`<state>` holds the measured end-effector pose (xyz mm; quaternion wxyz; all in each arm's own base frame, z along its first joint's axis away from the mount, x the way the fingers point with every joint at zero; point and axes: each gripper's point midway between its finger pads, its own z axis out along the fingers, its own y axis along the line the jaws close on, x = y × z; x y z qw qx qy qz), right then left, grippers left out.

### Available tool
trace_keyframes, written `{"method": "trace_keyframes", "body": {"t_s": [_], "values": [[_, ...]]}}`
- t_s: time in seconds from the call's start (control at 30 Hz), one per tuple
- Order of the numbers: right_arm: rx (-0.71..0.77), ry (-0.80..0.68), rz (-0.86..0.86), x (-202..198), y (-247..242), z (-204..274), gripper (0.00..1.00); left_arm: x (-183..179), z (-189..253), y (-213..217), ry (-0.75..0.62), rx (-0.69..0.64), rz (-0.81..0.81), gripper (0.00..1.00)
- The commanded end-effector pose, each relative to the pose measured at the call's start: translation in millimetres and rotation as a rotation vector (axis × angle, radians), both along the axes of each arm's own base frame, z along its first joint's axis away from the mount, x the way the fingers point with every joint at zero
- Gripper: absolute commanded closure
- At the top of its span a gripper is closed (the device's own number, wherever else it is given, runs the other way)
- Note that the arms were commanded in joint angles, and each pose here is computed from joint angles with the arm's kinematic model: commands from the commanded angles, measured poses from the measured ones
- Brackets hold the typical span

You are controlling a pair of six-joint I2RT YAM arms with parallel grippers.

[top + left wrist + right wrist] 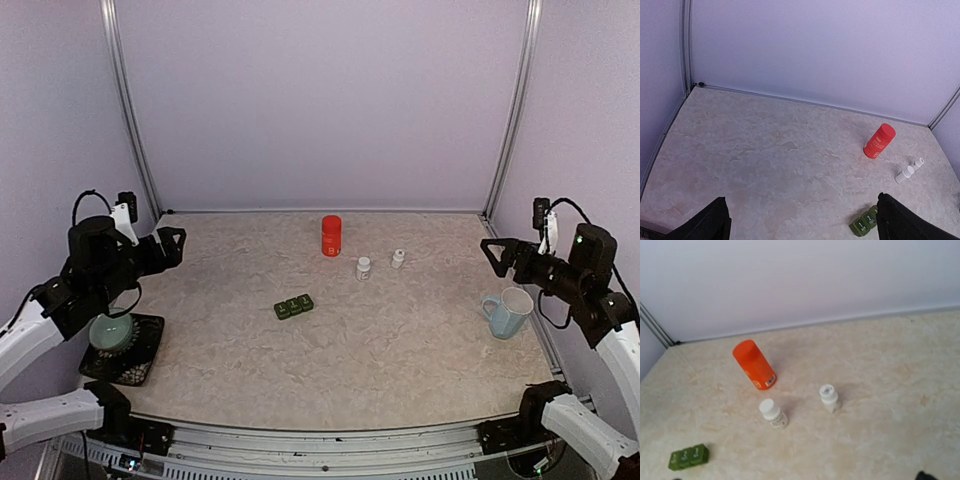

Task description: Sort the pills into containers

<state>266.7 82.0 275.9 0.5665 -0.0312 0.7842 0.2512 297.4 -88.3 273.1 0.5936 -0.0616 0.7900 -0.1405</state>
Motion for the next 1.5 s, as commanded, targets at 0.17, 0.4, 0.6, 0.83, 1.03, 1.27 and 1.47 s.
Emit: {"method": "trace_keyframes", "body": {"t_s": [0.17,0.4,0.6,0.83,1.03,1.27,1.47], "values": [[0.048,0.112,0.056,8.2,12.9,-26.3,0.0,5.9,-19.3,-58.4,0.018,0.097,-0.055,0.01],[-0.004,0.148,0.043,11.8,11.1,-43.0,0.0,20.2,-51.4,-107.6,0.085,0.125,-0.122,0.01],[-0.075,0.182,0.005,16.9,11.4,-55.8,0.0,30.8,-66.5,-147.4,0.108,0.16,-0.181,0.01],[-0.125,0.195,0.021,20.5,27.3,-65.6,0.0,30.8,-72.9,-189.6,0.12,0.191,-0.268,0.01],[-0.166,0.209,0.053,23.3,41.3,-78.4,0.0,27.8,-86.1,-214.2,0.147,0.21,-0.327,0.01],[-0.21,0.204,0.115,24.9,62.2,-88.5,0.0,27.5,-96.9,-231.3,0.164,0.275,-0.397,0.01],[-0.223,0.206,0.172,22.7,78.1,-93.6,0.0,30.7,-103.3,-229.2,0.125,0.375,-0.423,0.01]]}}
